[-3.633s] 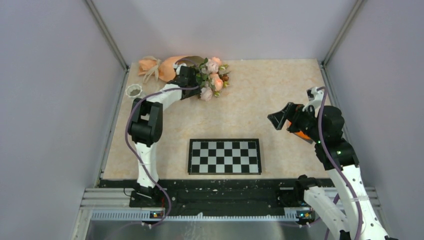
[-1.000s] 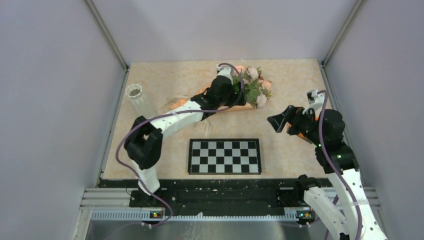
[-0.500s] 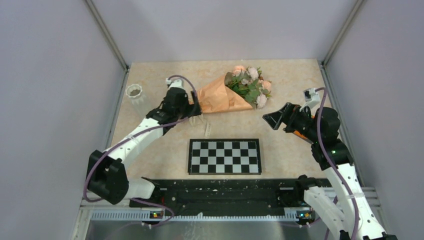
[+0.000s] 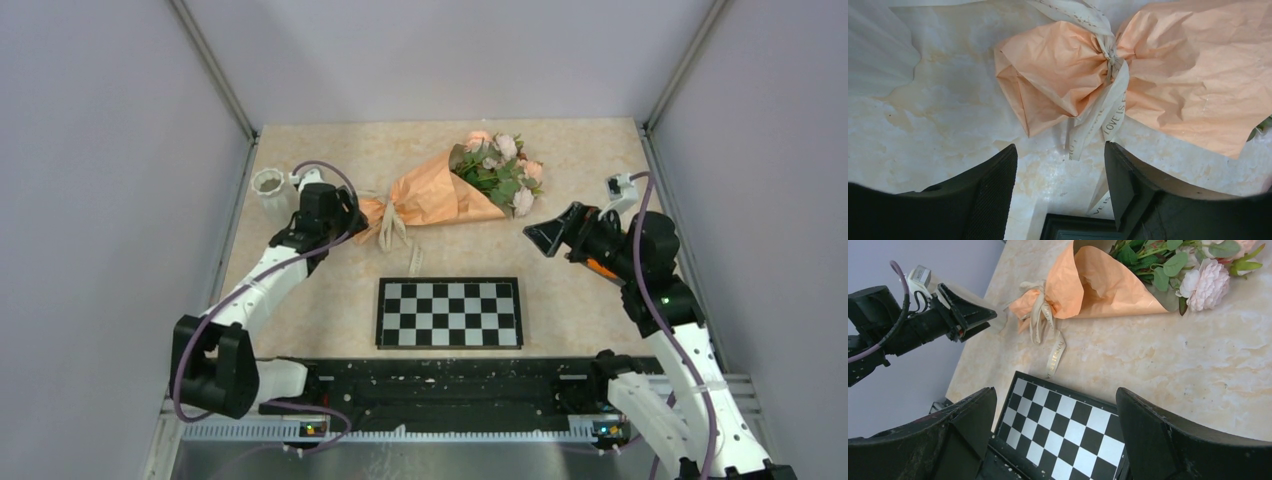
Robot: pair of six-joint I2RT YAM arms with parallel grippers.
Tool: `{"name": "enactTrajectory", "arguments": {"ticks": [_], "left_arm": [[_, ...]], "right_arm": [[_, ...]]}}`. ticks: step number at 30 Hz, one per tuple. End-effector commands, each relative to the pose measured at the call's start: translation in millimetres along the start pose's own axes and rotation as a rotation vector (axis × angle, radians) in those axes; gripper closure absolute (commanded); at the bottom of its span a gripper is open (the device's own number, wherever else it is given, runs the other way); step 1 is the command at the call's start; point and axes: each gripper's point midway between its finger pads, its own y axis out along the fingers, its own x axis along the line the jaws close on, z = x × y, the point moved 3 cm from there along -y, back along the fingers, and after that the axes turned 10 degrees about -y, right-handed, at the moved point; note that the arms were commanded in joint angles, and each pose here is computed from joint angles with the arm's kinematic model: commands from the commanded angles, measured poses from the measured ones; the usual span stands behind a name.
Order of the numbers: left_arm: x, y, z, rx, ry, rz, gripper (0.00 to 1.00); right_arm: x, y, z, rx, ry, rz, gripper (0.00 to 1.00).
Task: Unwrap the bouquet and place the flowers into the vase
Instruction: Adjust the fake flower at the center of the board.
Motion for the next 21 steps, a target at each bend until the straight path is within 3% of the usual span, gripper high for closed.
{"name": "enactTrajectory", "arguments": {"ticks": [1, 14, 21], "left_arm": [[-6, 15, -16, -0.047, -0.018, -0.002, 0.33], [7, 55, -22, -0.039, -0.018, -0.050, 0.43], [15, 69, -29, -0.040, -0.054, -0.055, 0.43]], "right_arm": [[6, 1, -10, -0.034, -0.010, -0.033, 0.09], [9, 4, -10, -0.013, -0.010, -0.055, 0.08], [8, 4, -8, -0.003, -0.009, -0.054, 0.08]]}}
